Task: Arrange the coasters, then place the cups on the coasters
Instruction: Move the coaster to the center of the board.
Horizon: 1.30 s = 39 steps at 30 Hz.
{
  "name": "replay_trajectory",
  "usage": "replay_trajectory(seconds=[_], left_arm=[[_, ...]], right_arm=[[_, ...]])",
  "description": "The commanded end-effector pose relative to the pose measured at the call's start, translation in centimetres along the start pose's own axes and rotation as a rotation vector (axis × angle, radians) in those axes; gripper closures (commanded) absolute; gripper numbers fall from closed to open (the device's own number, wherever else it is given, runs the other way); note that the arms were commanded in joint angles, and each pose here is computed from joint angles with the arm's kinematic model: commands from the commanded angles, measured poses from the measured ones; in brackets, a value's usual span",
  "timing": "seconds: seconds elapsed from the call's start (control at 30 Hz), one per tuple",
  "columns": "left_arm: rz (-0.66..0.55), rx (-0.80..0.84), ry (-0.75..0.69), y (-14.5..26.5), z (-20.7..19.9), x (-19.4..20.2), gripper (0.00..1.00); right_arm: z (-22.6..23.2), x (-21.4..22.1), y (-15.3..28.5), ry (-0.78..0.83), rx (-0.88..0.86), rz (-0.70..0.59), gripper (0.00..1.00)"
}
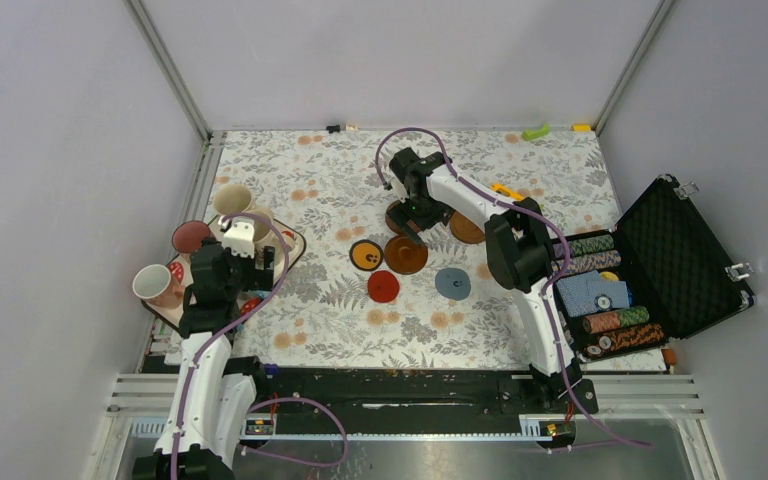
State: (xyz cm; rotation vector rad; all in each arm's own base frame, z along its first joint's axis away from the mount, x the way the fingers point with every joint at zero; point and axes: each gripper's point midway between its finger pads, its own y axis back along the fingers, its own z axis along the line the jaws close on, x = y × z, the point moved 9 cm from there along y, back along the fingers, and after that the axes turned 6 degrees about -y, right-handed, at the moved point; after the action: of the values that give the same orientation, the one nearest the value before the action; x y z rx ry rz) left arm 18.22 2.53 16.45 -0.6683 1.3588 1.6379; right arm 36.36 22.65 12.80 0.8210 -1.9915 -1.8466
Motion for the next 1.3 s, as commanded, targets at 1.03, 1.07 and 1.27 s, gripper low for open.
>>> replay_trajectory(seconds=[1.03, 1.07, 1.27], left_arm=[[-0.069, -0.036, -0.016, 0.2, 0.8, -1.7, 0.01], [-0.069, -0.034, -0.015, 0.2, 0.8, -1.7, 0.01], [-0.07, -0.033, -0.017, 0.2, 0.7, -1.7, 0.01]], right_arm=[[0.3, -0.2, -0.8, 0.019, -0.003, 0.02, 0.05], [0.3, -0.2, -1.0, 0.021, -0.005, 0.027, 0.05], [0.4, 0.3, -2.8, 0.042, 0.002, 0.087, 0.07]])
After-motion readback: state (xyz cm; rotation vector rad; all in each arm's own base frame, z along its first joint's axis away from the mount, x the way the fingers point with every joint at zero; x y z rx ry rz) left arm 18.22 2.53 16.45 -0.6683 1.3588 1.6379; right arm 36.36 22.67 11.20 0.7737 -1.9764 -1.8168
